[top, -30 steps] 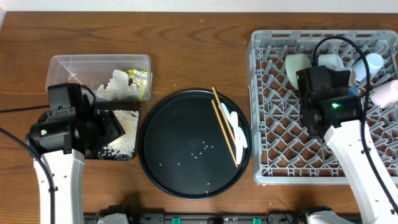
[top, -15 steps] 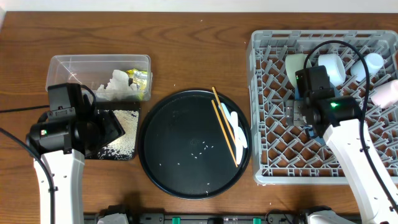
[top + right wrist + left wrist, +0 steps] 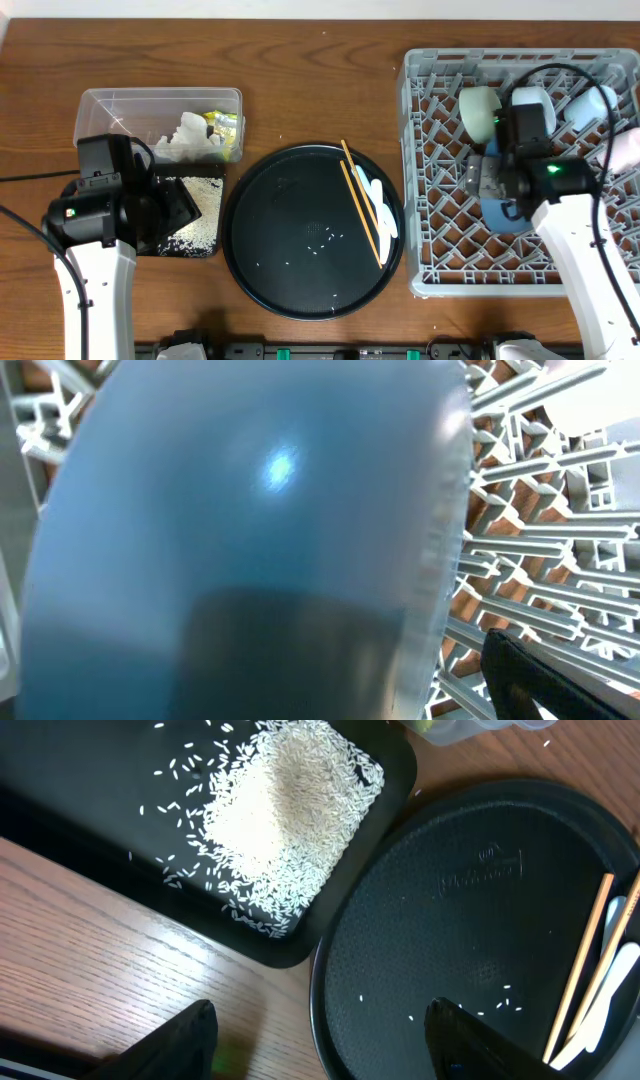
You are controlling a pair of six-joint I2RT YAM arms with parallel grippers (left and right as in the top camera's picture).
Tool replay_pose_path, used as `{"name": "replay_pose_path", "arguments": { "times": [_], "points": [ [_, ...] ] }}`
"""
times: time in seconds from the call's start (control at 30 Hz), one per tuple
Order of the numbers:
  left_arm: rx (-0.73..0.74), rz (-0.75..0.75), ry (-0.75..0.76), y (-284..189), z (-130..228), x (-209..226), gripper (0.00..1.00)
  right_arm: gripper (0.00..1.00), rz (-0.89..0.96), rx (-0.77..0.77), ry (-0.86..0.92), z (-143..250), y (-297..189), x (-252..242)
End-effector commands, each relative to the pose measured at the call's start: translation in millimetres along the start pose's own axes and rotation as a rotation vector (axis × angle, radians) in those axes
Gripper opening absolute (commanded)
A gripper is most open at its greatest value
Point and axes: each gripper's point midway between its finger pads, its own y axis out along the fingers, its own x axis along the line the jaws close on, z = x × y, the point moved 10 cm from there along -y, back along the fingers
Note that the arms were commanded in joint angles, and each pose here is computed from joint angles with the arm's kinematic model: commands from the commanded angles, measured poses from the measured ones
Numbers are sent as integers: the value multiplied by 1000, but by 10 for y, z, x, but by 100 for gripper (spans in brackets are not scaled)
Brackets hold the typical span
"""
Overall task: Sort waste into correct bins and load items into the dishwasher rack
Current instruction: 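Lower the teal bowl into the rack's middle and open right gripper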
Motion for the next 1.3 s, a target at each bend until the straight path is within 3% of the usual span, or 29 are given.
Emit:
{"name": "replay_pose_path", "arguments": {
  "times": [0.0,0.17,0.47,0.9,1.27],
  "points": [
    [12,-9,-11,25,14,20,68,99,96,-20,83,-26,4,-249],
    [12,-9,-11,25,14,20,68,99,94,-16,133,-47,39,-369],
    [12,-9,-10,25,15,20,68,99,-49,-18,70,-37,-38,-207],
    [12,-13,-11,26,15,24,68,99,-254,-308,43,-117,-859,-276],
    [24,-17,-12,56,-1,22,69,98,-490,-252,-47,-59,-875,-78]
  ]
}}
